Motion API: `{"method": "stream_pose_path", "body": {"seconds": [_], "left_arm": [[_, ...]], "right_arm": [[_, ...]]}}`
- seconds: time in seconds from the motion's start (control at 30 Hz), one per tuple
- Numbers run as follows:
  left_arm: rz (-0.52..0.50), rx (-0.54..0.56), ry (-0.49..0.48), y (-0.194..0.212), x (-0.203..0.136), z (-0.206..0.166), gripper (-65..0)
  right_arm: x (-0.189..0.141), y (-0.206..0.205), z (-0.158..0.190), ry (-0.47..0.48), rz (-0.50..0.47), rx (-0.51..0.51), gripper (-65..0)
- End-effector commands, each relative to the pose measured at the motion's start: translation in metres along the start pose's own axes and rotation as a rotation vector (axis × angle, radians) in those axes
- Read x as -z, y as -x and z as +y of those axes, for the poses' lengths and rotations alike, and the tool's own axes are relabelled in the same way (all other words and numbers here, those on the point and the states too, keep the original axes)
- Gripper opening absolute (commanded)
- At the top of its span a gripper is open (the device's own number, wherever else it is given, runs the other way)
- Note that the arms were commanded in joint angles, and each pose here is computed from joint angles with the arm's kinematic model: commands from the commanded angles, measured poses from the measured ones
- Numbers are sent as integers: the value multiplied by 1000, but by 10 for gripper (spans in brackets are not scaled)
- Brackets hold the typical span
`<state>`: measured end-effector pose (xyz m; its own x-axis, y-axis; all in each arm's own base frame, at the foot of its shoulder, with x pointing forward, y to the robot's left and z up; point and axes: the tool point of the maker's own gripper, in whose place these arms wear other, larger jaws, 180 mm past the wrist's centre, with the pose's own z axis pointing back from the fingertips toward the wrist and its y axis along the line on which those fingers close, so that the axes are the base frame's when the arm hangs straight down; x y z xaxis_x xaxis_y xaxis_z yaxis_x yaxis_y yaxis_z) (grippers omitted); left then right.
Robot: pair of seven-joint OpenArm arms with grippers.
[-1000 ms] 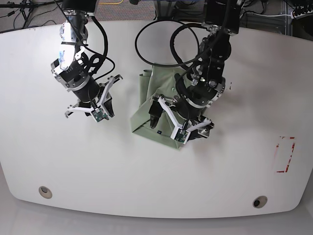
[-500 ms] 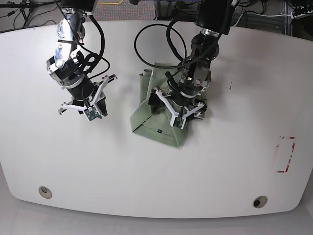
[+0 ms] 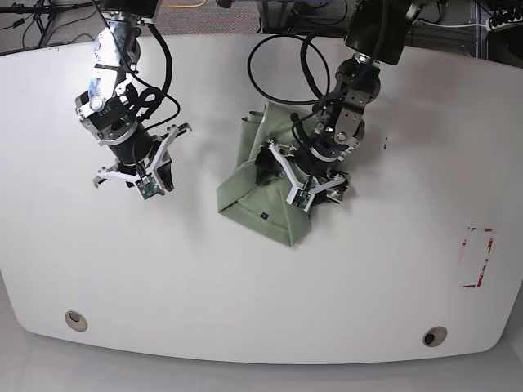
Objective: Fold the T-shirt properly
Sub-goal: 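Carry the folded shirt by the collar with the left gripper off the table edge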
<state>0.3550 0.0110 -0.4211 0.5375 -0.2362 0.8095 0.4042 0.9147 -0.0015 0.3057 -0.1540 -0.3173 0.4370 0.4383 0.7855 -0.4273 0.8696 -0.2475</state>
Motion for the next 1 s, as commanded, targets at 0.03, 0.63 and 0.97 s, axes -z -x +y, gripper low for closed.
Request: {"method": "stream_pose_path", "body": {"seconds": [0.03,0.63,0.97], "left_arm": [[177,81,-123,49,-13,64,-17],[399,149,-307,119,-94,239,-17],[501,147,-343,155,-142,303,-17]], "right_arm": [[-5,-12,-12,31,-48,-4,-582],[-8,-15,-14,40,-55,-13,-582],[-10,-9,-10,32,-42,-8,-582]]}}
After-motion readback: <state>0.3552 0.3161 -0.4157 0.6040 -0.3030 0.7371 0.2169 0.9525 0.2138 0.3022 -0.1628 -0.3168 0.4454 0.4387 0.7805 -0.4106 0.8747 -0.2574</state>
